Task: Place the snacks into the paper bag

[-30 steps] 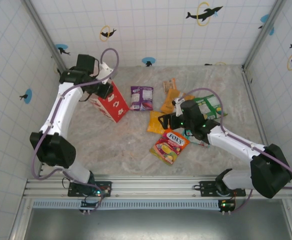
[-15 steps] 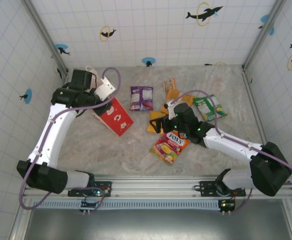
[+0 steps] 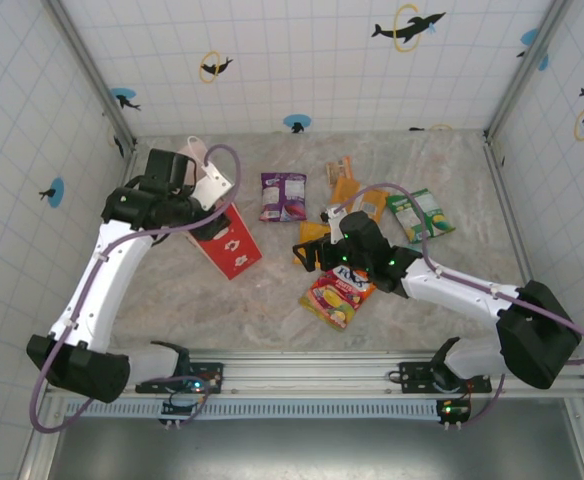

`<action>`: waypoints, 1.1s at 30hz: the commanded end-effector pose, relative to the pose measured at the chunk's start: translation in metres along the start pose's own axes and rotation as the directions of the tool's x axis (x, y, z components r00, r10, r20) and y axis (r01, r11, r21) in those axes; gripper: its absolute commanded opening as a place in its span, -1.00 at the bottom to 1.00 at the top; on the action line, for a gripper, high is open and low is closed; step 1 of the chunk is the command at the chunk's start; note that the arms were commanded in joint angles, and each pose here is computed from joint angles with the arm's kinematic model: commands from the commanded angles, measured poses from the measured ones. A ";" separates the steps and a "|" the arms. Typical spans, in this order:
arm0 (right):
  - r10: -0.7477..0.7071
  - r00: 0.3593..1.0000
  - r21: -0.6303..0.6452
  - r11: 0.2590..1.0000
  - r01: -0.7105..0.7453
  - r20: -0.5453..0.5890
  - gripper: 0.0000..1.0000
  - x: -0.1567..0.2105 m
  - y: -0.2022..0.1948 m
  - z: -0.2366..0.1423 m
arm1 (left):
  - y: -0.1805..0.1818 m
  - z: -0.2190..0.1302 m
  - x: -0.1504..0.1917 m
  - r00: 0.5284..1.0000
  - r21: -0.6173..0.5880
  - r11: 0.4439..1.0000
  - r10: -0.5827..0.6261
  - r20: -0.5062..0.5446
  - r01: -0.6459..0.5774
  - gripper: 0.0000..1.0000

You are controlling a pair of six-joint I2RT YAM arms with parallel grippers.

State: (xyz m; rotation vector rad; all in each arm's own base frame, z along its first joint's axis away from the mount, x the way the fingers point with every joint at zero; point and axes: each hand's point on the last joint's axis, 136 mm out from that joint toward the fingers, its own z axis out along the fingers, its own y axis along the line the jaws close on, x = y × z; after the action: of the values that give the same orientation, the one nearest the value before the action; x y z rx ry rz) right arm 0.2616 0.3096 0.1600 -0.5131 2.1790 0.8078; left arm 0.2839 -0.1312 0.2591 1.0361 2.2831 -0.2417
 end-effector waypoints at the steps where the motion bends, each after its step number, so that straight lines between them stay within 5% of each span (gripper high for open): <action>1: 0.008 0.999 -0.001 1.000 -0.008 0.050 0.99 -0.011 0.005 -0.002 | 0.001 -0.005 -0.008 0.989 -0.008 0.990 -0.142 0.035 0.143 0.25; 8: 0.016 0.999 -0.007 1.000 -0.016 0.051 0.99 -0.011 0.007 -0.002 | 0.003 -0.001 -0.021 0.905 0.030 0.910 -0.414 0.100 0.413 0.42; 15: 0.016 0.999 -0.013 1.000 -0.016 0.046 0.99 -0.009 0.010 -0.001 | 0.006 -0.003 -0.048 0.804 0.115 0.823 -0.568 0.178 0.556 0.54; 22: 0.017 0.999 -0.003 1.000 -0.017 0.045 0.99 -0.008 0.008 -0.001 | 0.035 0.007 -0.048 0.622 0.021 0.634 -0.765 0.166 0.773 0.45; 33: 0.018 1.000 0.007 1.000 -0.018 0.025 0.99 -0.002 0.005 0.001 | 0.053 0.024 -0.051 0.563 -0.045 0.563 -0.815 0.137 0.825 0.25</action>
State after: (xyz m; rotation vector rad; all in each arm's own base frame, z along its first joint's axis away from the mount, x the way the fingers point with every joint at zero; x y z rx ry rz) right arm 0.2594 0.3124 0.1609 -0.4884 2.1808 0.8097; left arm 0.3558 -0.1388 0.2737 -0.1394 2.4673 -0.5471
